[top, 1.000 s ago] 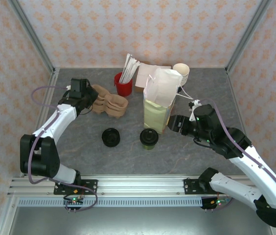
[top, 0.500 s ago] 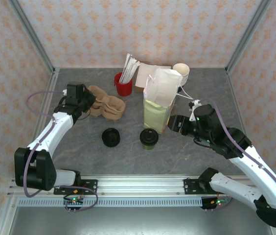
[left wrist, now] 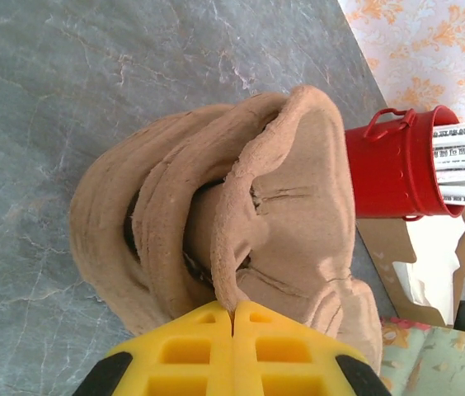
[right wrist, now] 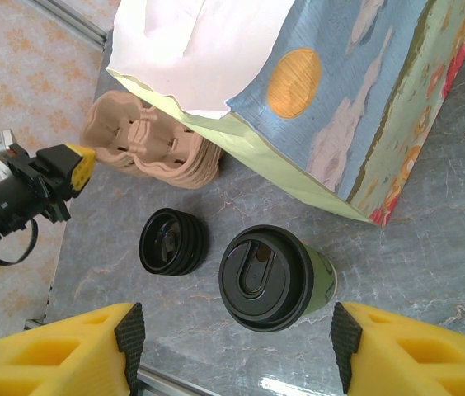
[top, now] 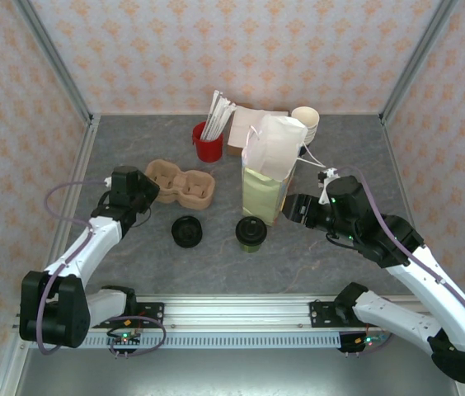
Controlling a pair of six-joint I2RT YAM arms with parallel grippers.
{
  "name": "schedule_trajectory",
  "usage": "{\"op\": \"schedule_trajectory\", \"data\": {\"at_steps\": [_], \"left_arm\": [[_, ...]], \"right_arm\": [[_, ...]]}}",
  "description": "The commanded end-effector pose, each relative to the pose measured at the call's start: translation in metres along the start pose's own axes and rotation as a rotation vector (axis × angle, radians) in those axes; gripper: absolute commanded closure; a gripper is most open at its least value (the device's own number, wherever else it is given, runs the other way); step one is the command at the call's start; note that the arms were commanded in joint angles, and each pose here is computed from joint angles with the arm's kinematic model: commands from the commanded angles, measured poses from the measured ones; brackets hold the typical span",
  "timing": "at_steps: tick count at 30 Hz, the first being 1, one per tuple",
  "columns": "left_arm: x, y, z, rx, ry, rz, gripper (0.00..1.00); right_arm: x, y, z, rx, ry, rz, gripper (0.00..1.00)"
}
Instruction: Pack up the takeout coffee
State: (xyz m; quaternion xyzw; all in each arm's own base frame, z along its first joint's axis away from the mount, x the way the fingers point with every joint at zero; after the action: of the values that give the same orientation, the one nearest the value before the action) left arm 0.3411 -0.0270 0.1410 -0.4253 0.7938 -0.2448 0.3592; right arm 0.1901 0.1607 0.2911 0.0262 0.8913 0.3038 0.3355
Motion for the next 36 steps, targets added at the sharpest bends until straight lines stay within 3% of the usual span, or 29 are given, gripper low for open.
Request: {"op": "schedule_trajectory", "data": {"at_steps": [1,25,30,36], "left_arm": [[-0.004,-0.012,-0.007,0.111,-0.035,-0.031,0.97],[-0.011,-0.033,-0.040,0.383,-0.098,-0.274,1.00],[-0.011,-0.032,-0.044,0.392,-0.105,-0.288,1.00],[0.000,-0.007,-0.041,0.270,-0.084,-0.245,1.00]], "right_arm": [[-0.005,0.001,0.000,-0.007,-0.025,0.001,0.37],[-0.005,0.009,0.010,-0.040,-0.006,0.012,0.37],[-0.004,0.009,0.013,-0.038,-0.001,0.014,0.37],[-0.004,0.008,0.014,-0.036,-0.001,0.014,0.37]]}}
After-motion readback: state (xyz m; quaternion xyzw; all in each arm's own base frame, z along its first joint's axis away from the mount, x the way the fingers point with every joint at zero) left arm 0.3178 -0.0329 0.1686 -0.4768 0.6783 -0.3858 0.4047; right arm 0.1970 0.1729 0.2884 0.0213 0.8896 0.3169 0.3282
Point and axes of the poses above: each hand's point on the last joint's axis, 136 mm out from that joint toward the fingers, its own z axis out along the fingers, its own y axis along the line the jaws close on, x = y × z, the point moved 1 cm from there along -z, back along the fingers, and after that the axes turned 2 degrees about -z, right-handed, at the moved point
